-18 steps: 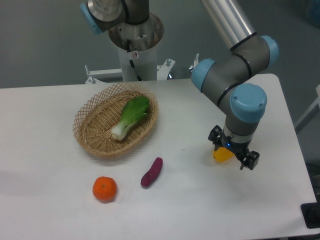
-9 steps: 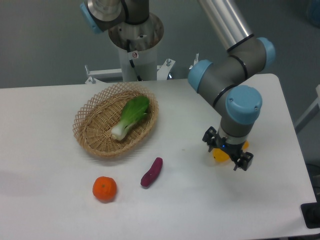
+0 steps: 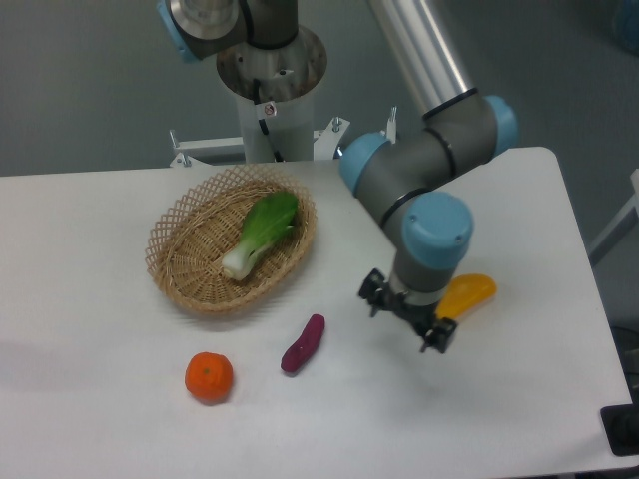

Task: Pick up the sweet potato from the table
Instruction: 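Move the gripper over the purple sweet potato and lower it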

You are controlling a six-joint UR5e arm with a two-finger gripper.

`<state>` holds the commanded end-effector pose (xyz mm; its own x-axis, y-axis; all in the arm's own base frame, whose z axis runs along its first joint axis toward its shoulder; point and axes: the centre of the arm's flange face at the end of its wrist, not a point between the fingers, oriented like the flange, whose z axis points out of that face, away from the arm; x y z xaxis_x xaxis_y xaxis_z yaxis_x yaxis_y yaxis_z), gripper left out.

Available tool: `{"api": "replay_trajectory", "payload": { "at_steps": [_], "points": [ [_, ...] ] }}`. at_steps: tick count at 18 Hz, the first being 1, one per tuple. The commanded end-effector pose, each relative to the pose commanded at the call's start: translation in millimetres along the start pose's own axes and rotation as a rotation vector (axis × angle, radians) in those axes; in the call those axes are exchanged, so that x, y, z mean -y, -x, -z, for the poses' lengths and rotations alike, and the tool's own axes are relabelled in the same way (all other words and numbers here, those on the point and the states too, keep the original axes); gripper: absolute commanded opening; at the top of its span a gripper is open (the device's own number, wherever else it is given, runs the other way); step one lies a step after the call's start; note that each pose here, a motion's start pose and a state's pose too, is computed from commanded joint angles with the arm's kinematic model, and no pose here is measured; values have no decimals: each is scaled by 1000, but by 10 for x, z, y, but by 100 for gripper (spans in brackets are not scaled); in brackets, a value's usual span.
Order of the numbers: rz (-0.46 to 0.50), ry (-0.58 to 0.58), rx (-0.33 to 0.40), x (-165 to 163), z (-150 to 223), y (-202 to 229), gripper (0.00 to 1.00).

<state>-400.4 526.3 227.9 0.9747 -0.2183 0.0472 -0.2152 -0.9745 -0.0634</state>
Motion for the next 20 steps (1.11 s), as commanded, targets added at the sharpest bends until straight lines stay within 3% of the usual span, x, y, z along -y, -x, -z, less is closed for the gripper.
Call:
{"api": "replay_trajectory", "payload": {
  "at_steps": [5,11,16,20],
  "points": [
    [15,23,-31,122,-261,-451,100],
    [40,18,-21,173,-383,-567,100],
    [51,21,-25,182,-452,-561,74],
    [83,20,-22,226,-461,-544,47]
  ]
}}
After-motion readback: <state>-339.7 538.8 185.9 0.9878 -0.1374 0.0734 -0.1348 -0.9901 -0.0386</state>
